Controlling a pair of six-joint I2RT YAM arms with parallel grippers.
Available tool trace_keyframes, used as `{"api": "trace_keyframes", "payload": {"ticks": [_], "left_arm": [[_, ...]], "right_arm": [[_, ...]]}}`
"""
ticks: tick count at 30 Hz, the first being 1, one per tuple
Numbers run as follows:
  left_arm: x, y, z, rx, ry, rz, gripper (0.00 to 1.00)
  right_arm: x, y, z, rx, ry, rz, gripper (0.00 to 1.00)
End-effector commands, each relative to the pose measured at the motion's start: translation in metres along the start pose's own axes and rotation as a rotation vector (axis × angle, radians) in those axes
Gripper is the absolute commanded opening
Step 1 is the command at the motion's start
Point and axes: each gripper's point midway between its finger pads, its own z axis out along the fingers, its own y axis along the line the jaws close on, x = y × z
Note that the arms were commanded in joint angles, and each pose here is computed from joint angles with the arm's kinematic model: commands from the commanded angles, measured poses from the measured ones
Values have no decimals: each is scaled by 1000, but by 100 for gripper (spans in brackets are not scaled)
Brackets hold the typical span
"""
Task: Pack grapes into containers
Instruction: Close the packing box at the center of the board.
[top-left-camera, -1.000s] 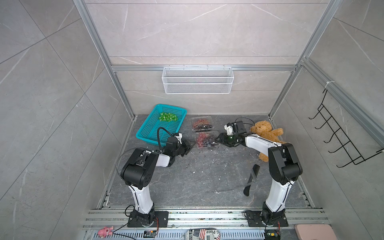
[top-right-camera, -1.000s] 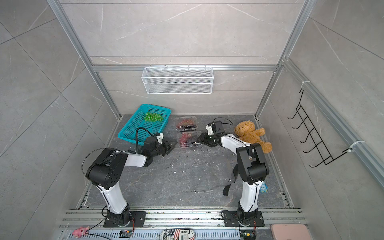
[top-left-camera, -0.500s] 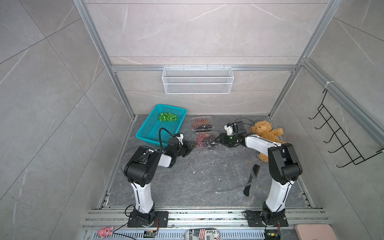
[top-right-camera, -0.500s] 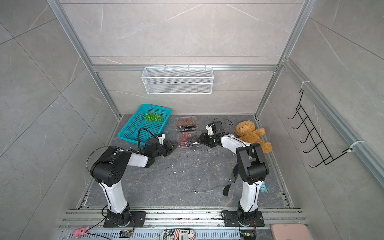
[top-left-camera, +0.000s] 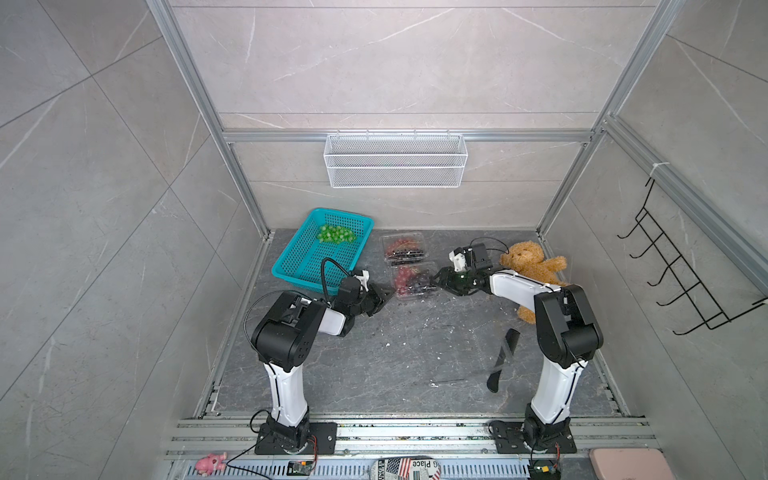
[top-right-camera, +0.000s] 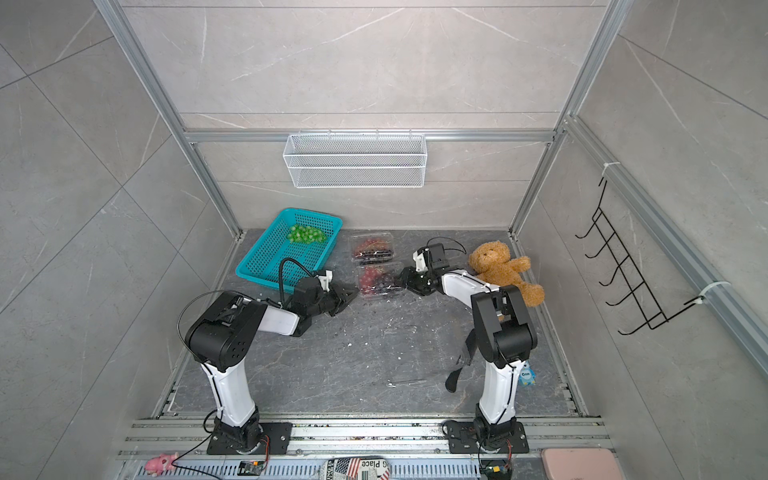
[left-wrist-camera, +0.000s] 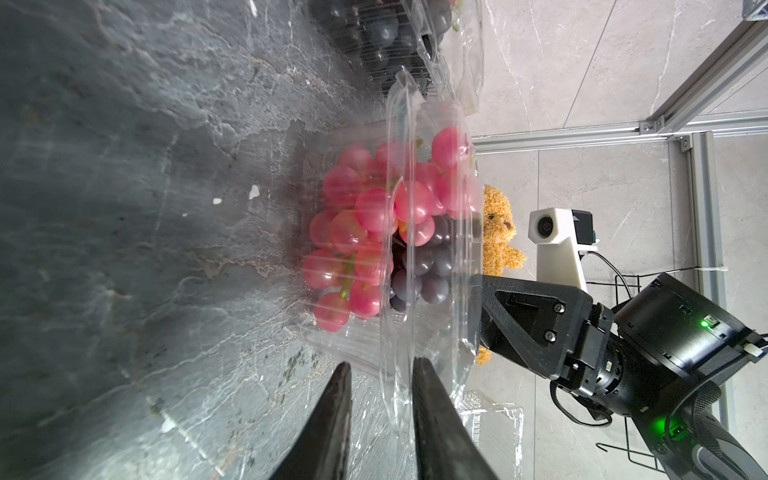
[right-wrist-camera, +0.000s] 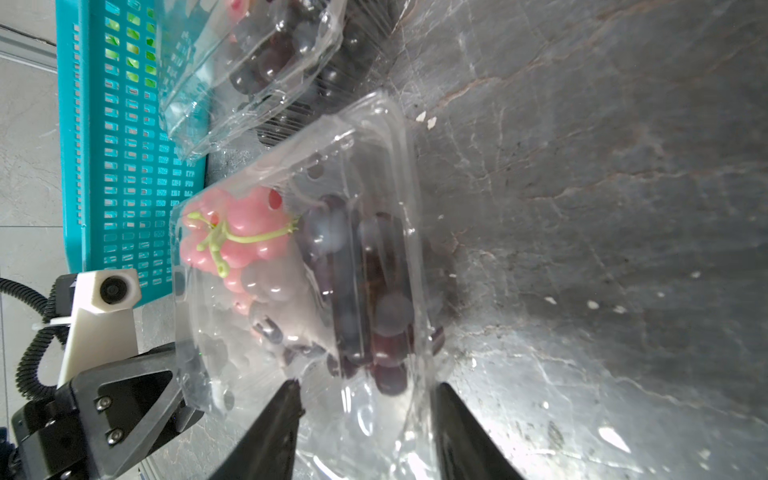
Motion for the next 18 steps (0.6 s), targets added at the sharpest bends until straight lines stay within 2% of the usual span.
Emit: {"api": "trace_keyframes", "payload": {"ticks": [1,18], "left_arm": [[4,-7,0,27,-10,17,26],[20,-12,-8,41,0,14,21]], "right_arm": [[12,-8,8,2,33,35,52],[17,-15,10,22,40,92,47]]}}
